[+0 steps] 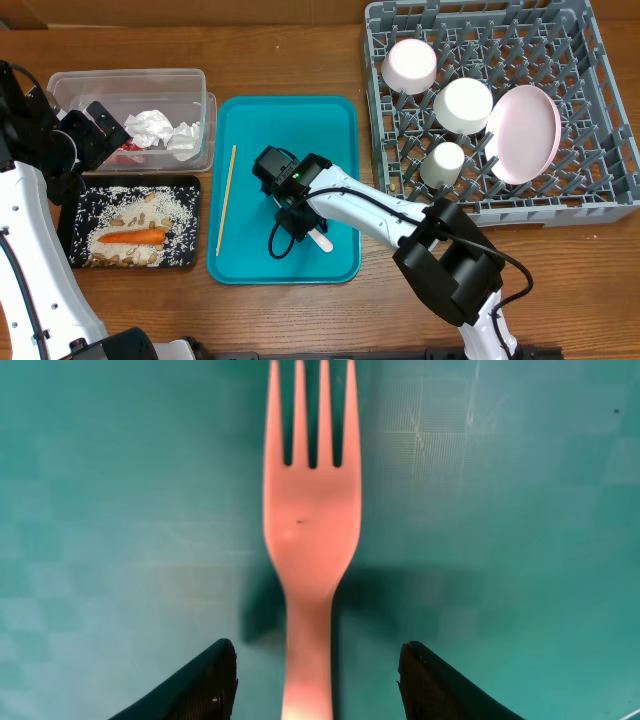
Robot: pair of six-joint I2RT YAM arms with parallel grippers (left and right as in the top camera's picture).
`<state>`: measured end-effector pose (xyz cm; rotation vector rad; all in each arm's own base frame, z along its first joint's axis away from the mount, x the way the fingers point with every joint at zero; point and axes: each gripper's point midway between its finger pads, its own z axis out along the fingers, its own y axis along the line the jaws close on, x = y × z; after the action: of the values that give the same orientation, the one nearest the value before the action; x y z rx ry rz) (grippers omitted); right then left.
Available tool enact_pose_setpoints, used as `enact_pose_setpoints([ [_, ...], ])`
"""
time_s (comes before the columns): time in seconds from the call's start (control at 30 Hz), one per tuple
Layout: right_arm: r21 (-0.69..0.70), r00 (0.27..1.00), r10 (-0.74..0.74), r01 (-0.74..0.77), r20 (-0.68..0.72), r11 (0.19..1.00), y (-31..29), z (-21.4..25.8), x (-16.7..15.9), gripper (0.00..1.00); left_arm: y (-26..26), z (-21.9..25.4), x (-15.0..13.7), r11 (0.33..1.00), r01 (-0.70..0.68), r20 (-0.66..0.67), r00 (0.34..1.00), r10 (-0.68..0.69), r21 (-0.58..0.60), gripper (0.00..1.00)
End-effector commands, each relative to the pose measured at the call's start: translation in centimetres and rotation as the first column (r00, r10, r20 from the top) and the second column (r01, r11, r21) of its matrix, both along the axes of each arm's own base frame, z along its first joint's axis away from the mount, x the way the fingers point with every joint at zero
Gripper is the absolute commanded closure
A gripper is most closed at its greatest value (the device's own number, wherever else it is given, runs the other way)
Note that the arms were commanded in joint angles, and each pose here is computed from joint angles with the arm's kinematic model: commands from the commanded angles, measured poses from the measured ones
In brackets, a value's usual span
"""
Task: Sort waste into correct bins and load items into the dishwasher
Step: 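Close the right gripper on the fork handle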
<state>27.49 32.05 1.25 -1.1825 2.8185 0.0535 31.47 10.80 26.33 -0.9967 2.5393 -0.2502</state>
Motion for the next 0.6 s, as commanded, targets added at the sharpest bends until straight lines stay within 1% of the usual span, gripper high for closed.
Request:
enact_pose_setpoints([
  [0.0, -0.044, 1.000, -0.005, 0.004, -0.014, 0.999, -0.73, -1.60, -0.07, 0.45, -0.24, 1.21, 0.03, 1.000, 0.013, 0.038, 0.999, -0.013, 0.010, 0.00],
  [0.07, -0.042, 1.000, -0.005, 0.004, -0.013, 0.999, -0.67, -1.67, -0.03, 0.46, -0.24, 1.21, 0.03, 1.000, 0.013, 0.038, 0.999, -0.013, 0.010, 0.00],
  [0.1, -0.039, 1.000, -0.005, 0.004, -0.011, 0.999, -0.60, -1.66, 0.03, 0.50, -0.24, 1.21, 0.03, 1.000, 0.013, 0.038, 0.999, -0.013, 0.010, 0.00],
  [0.17, -0.034, 1.000, -0.009, 0.009, -0.006, 0.999, -0.48, -1.68, 0.17, 0.53, -0.24, 1.21, 0.03, 1.000, 0.013, 0.038, 0.999, -0.013, 0.010, 0.00],
  [0.23, -0.037, 1.000, -0.008, 0.008, -0.009, 0.999, -0.48, -1.95, 0.14, 0.53, -0.24, 1.21, 0.03, 1.000, 0.013, 0.038, 0.999, -0.013, 0.010, 0.00],
  [0.3, -0.047, 1.000, -0.008, 0.008, -0.016, 0.999, -0.62, -2.43, 0.07, 0.57, -0.24, 1.21, 0.03, 1.000, 0.013, 0.038, 0.999, -0.013, 0.010, 0.00],
  [0.43, -0.060, 1.000, -0.006, 0.005, -0.018, 0.998, -0.79, -2.57, -0.07, 0.69, -0.24, 1.21, 0.03, 1.000, 0.013, 0.038, 0.999, -0.013, 0.010, 0.00],
  [0.57, -0.060, 1.000, -0.002, 0.001, -0.019, 0.998, -0.66, -2.42, -0.17, 0.74, -0.24, 1.21, 0.03, 1.000, 0.013, 0.038, 0.999, -0.013, 0.010, 0.00],
])
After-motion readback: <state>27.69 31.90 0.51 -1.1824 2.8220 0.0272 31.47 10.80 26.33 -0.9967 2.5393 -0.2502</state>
